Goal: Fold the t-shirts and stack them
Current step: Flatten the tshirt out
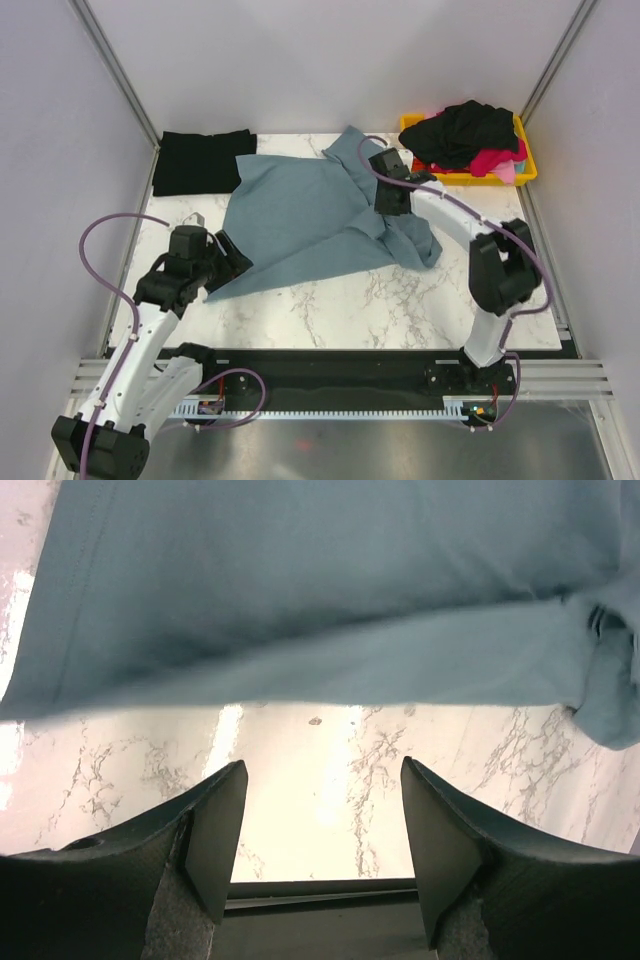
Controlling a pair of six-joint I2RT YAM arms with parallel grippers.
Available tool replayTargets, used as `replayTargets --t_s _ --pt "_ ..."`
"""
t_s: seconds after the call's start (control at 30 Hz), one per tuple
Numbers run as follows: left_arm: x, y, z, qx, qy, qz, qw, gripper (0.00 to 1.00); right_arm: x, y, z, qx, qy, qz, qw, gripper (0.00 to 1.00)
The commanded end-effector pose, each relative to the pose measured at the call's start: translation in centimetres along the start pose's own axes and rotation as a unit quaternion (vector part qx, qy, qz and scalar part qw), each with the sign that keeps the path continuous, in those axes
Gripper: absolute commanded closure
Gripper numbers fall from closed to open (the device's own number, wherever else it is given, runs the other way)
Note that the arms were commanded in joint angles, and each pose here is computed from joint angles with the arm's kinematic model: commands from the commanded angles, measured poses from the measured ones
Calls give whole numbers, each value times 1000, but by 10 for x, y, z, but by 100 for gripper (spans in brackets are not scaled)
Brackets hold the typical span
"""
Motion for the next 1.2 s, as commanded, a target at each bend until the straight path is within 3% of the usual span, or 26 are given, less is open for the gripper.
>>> replayTargets --t_s 0.0,0.03,0.1,0.13,0.27,0.47,0.63,0.9,1.17 --pt "4 0 0 7 0 -2 1000 29 56 -3 7 15 57 61 996 85" --pt "4 -1 0 7 -1 -4 1000 29 77 -6 0 18 81 58 995 62" --pt "4 -1 -1 7 0 -5 1000 29 84 -23 17 24 78 36 996 33" --pt "3 -2 -2 8 0 -8 1000 29 80 -29 23 25 70 23 997 31" --pt "2 -2 -4 12 1 -11 1000 29 43 -41 53 35 13 13 999 30" --pt "5 -1 -6 11 6 -6 1000 29 -20 -42 63 15 -69 7 997 30" --pt "8 0 -9 13 15 -1 1000 30 -38 -24 44 -6 -71 32 997 34" --pt "-1 -4 -6 27 9 -10 1000 30 1 10 -9 -14 1 74 997 42" --pt "-23 -17 10 85 -18 -22 996 30 39 18 -9 -22 18 58 998 51"
Point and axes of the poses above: each gripper's point midway between its finger pads, its own x axis out along the fingers, its own y axis along the line the jaws close on, z = x × y, the point moved 5 cm from there along -x, back along the fingers, and after that the axes turned 14 degrees about -x, right-handed, at the moved point
